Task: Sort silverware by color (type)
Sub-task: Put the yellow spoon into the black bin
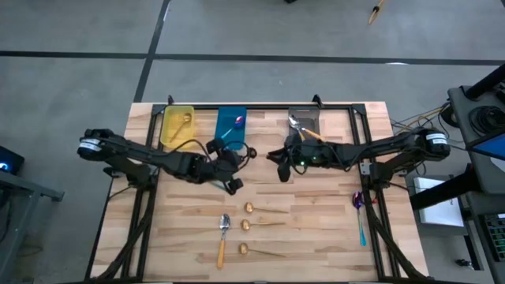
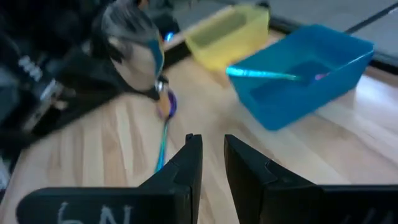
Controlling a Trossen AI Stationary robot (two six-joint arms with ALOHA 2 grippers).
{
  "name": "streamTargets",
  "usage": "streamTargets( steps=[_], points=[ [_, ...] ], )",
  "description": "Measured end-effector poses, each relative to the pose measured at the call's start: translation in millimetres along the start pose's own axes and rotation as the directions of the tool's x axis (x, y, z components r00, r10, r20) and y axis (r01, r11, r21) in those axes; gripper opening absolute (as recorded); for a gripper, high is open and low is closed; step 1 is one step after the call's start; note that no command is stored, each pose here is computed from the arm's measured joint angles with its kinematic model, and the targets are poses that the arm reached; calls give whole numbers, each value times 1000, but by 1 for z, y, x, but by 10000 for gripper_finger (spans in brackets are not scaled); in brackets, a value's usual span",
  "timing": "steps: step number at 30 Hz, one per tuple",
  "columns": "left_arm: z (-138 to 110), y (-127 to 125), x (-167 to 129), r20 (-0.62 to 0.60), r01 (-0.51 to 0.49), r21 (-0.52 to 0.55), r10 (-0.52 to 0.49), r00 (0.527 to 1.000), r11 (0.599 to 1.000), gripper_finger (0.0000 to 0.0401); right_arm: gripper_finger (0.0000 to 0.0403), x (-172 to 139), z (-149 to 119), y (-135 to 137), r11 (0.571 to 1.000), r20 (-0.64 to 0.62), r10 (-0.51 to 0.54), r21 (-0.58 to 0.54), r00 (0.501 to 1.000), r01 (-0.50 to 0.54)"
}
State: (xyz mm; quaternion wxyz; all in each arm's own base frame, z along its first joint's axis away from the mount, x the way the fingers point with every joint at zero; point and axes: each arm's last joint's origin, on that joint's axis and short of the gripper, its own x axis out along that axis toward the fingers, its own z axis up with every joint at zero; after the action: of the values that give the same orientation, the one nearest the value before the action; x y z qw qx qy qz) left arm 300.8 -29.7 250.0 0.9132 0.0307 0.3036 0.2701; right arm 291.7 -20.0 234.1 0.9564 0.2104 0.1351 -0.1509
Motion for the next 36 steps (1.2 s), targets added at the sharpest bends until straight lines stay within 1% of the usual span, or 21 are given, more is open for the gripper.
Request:
streamTargets(
  steps=[2, 4, 6, 9, 14, 16, 19, 24, 29, 33, 36],
  points=[
    [0, 3, 2, 0, -24, -71, 25, 1000, 997, 14, 64, 2, 3, 1, 1000, 49, 6, 18, 999, -7],
    [-1, 5, 3, -2, -50, -136, 50, 999, 989, 14, 79, 3, 5, 1, 999, 66, 3, 49, 998, -7],
    [0, 7, 4, -2, -60, -188, 61, 998, 980, 14, 101, 6, 9, 0, 997, 76, -3, 74, 997, -2],
    [1, 8, 5, 1, -63, -246, 66, 998, 967, 14, 141, 13, 13, 0, 997, 104, -14, 77, 995, 6],
    [-1, 8, 9, -6, -70, -260, 71, 997, 963, 14, 202, 28, 20, 7, 1000, 168, -6, 16, 986, 4],
    [-1, 7, 11, -3, -70, -264, 71, 997, 962, 14, 217, 34, 23, 9, 1000, 175, -6, -17, 985, 9],
    [-2, 7, 12, -7, -72, -269, 72, 997, 961, 14, 229, 43, 29, 13, 999, 185, -4, -46, 983, 13],
    [1, 7, 12, 10, -64, -287, 70, 998, 956, 14, 228, 60, 33, 19, 995, 184, -3, -100, 983, 22],
    [0, 6, 13, 8, -65, -285, 70, 998, 956, 14, 215, 72, 36, 21, 992, 191, -20, -121, 981, 44],
    [1, 6, 13, 11, -64, -284, 70, 997, 957, 14, 186, 72, 36, 20, 988, 209, -61, -124, 976, 88],
    [1, 6, 13, 13, -64, -283, 71, 997, 957, 14, 147, 72, 34, 18, 985, 217, -97, -117, 971, 125]
  ],
)
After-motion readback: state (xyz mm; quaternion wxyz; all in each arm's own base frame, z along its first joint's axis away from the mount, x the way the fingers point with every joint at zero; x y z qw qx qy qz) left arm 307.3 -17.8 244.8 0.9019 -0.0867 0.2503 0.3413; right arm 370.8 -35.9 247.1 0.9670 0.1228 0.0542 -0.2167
